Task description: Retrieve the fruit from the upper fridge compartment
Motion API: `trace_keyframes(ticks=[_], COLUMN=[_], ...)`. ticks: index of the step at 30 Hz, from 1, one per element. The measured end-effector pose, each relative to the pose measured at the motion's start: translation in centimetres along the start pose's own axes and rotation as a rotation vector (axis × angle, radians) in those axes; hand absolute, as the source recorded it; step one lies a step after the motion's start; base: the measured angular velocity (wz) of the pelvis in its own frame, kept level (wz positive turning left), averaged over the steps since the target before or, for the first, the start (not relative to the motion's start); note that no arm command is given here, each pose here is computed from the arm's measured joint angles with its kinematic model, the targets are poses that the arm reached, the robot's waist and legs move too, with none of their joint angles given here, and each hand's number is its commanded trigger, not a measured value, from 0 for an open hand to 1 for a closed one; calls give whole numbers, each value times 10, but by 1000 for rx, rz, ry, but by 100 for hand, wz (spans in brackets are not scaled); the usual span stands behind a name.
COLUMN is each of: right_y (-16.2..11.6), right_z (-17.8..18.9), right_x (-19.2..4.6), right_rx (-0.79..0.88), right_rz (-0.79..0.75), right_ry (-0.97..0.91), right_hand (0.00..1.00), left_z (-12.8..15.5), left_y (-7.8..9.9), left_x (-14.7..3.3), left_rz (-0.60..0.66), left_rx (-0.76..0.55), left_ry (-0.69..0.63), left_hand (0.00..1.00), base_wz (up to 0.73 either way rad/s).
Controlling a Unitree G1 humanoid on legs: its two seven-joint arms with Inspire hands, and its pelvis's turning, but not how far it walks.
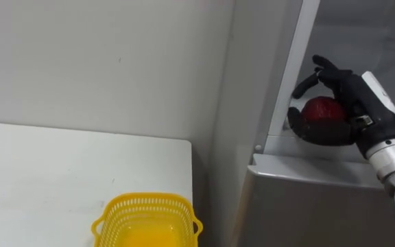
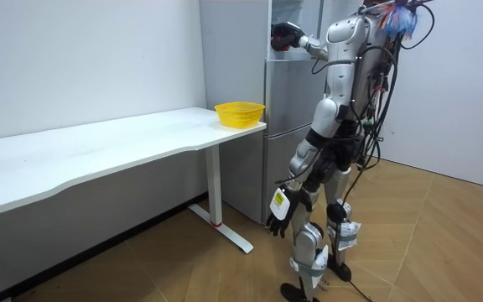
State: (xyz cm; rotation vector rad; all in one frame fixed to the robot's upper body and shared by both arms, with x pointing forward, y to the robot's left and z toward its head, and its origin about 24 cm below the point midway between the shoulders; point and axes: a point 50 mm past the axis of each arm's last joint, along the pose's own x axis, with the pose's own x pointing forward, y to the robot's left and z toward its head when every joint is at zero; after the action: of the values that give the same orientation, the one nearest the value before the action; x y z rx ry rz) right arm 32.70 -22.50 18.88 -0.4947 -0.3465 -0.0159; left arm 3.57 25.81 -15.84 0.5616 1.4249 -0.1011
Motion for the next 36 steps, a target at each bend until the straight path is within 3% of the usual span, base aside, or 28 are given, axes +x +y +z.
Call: trace_keyframes(ticks=[17,36], right_y=[3,13], right_z=[-2,-20], right_x=[-2,-10], right_rx=[4,95], right_rz=[20,166], right_ry=[10,97], right_hand=[0,0], left_z=[-2,-9], left_y=[0,-2], left_x=[0,-1], left_rz=[-3,-6], left_rx=[-2,-8], left_ry=[13,39], left_hand=[0,0], base_wz=[0,-2])
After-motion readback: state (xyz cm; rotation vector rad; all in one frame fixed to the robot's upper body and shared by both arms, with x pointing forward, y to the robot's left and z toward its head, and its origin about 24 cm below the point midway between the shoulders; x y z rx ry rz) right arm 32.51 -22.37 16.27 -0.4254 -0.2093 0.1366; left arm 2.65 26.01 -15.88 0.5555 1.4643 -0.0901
